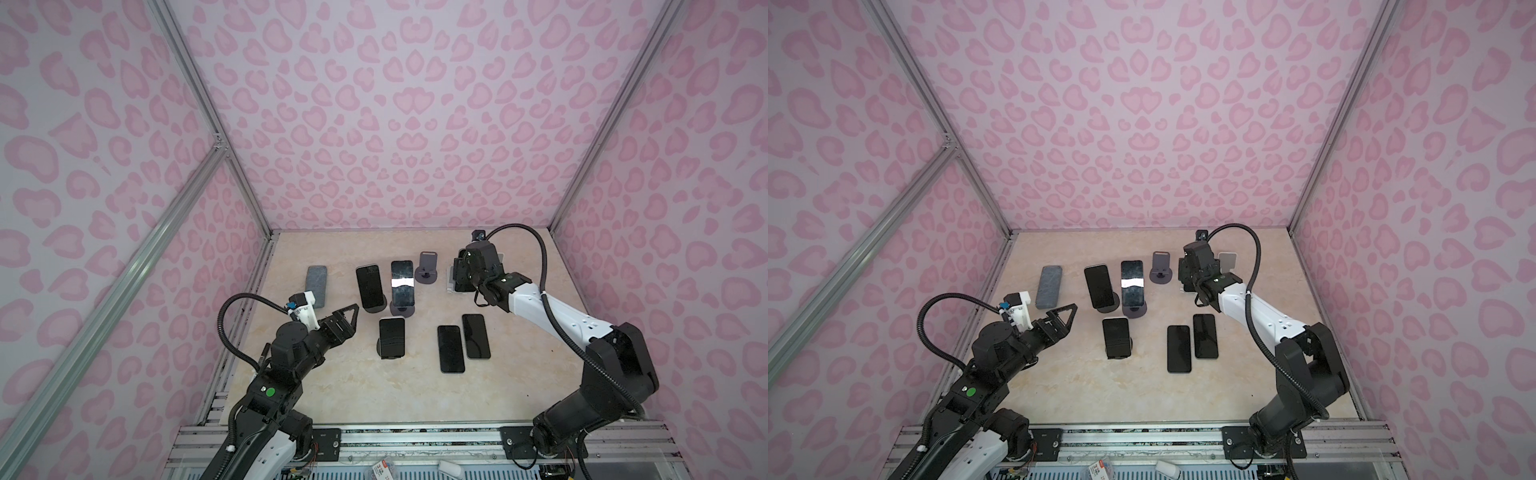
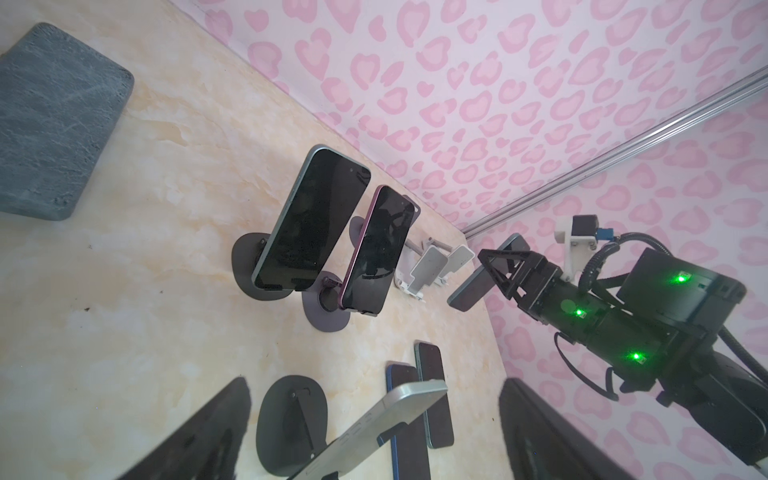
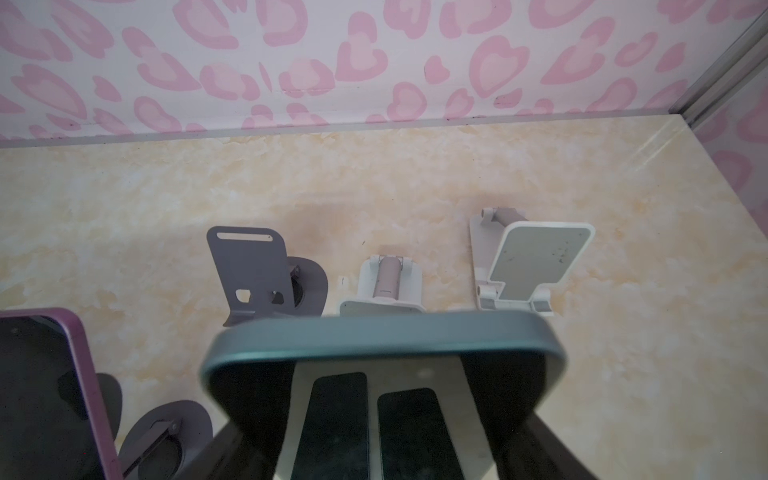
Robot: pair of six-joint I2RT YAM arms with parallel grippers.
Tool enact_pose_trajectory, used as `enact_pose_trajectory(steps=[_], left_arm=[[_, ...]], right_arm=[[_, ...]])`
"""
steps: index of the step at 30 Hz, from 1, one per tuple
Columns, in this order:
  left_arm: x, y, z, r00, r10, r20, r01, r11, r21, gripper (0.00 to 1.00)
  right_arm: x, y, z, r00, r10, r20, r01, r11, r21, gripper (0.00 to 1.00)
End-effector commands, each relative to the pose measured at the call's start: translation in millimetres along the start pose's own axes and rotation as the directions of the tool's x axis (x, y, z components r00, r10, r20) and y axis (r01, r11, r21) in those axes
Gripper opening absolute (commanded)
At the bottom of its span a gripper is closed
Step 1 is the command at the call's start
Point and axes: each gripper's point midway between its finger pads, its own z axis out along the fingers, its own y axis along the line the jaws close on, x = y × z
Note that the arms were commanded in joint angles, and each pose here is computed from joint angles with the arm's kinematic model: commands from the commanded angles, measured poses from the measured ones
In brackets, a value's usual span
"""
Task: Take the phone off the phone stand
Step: 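Lift the teal-edged phone off the white stand and pull it nearer, then carry the teal-edged phone nearer and lower it beside the lying phones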
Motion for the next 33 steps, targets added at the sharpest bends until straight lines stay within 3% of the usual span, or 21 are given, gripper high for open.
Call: enact_pose_trajectory(steps=[1, 10, 20, 33], left_arm=[[-2, 4, -8, 0.999, -0.018, 0.028, 0.018, 1.0, -0.013, 0.96], [2, 11, -17, 0.998, -0.045, 0.046, 0.046, 0.999, -0.011, 0.97], [12, 3, -6, 0.996, -0.066, -0.052, 0.065, 0.998, -0.004, 0.98], [26, -6, 19, 0.982, -0.037, -0.187, 0.038, 0.999, 0.003, 0.97]], right_arm=[[6, -9, -14, 0.999, -0.04, -0.006, 0.04, 0.999, 0.019, 0.66], [43, -56, -57, 0.999, -0.047, 0.012, 0.046, 0.993, 0.113, 0.66], [46, -101, -93, 0.999, -0.035, 0.008, 0.033, 0.975, 0.219, 0.66], [76, -127, -57, 0.988, -0.023, -0.152, 0.063, 0.962, 0.265, 0.66]])
